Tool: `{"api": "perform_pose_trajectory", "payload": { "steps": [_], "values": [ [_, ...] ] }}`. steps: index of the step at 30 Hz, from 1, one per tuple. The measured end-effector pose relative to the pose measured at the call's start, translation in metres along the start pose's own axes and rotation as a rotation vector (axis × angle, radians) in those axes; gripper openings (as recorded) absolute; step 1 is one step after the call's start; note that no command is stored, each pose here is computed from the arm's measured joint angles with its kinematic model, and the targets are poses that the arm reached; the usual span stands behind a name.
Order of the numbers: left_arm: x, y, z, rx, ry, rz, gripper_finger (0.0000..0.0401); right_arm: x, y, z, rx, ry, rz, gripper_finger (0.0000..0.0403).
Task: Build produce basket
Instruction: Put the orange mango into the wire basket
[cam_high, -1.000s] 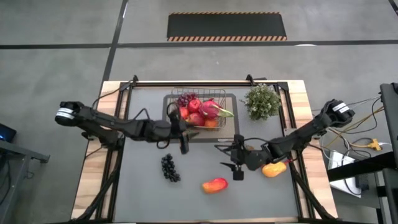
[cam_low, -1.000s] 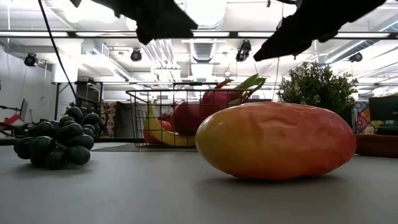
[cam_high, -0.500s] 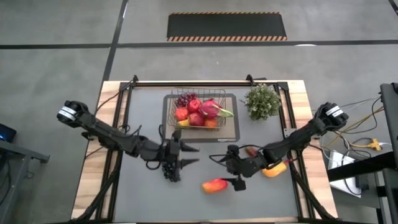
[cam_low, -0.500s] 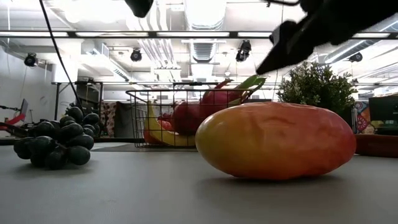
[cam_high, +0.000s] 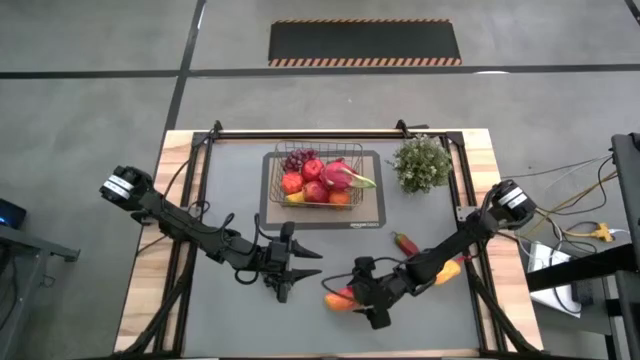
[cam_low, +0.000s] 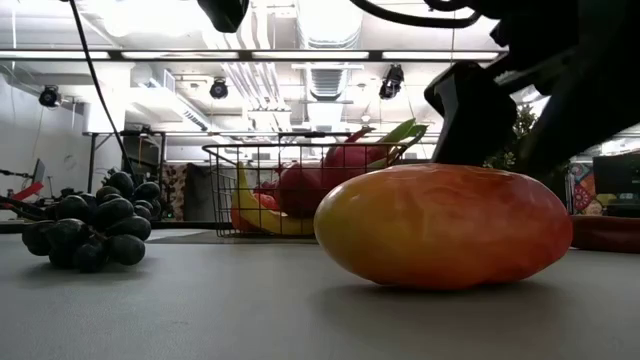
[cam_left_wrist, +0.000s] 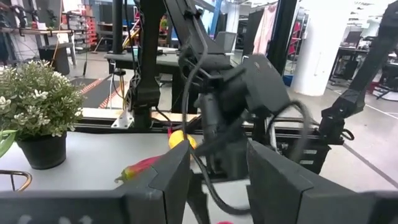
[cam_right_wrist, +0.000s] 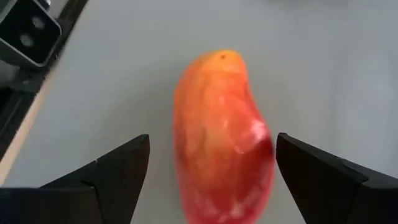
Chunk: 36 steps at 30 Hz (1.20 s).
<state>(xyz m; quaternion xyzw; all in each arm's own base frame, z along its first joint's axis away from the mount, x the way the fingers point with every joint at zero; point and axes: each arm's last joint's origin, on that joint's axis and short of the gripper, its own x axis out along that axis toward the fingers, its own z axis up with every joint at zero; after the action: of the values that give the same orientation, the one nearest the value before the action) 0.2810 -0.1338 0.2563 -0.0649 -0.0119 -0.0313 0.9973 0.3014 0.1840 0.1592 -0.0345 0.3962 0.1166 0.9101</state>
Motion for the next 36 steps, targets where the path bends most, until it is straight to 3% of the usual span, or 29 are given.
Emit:
{"api": "perform_pose_trajectory", "payload": {
  "steps": [11,19,23,28,32,36],
  "values": [
    [0.0,0.0,0.0,-0.002,-0.002,0.0,0.0142,0.02,0.001,-0.002,0.021,0.074,-0.036,0.0321],
    [0.0,0.0,0.002,-0.007,-0.017,0.0,0.0142,0.017,0.001,-0.001,-0.026,0.069,-0.034,0.0213],
    [0.002,0.004,0.005,-0.018,-0.047,0.018,0.0142,0.014,0.0,0.002,-0.103,0.054,-0.043,0.0212],
    [0.003,0.007,0.006,0.004,-0.053,0.03,0.0142,0.001,-0.007,0.009,-0.196,-0.017,-0.186,0.0212],
    [0.002,0.007,0.007,0.031,-0.055,0.032,0.0146,-0.014,-0.015,0.013,-0.206,-0.093,-0.263,0.0218],
    [0.0,0.008,0.012,0.049,-0.069,0.032,0.0175,-0.032,-0.025,0.011,-0.209,-0.188,-0.304,0.0218]
  ]
}}
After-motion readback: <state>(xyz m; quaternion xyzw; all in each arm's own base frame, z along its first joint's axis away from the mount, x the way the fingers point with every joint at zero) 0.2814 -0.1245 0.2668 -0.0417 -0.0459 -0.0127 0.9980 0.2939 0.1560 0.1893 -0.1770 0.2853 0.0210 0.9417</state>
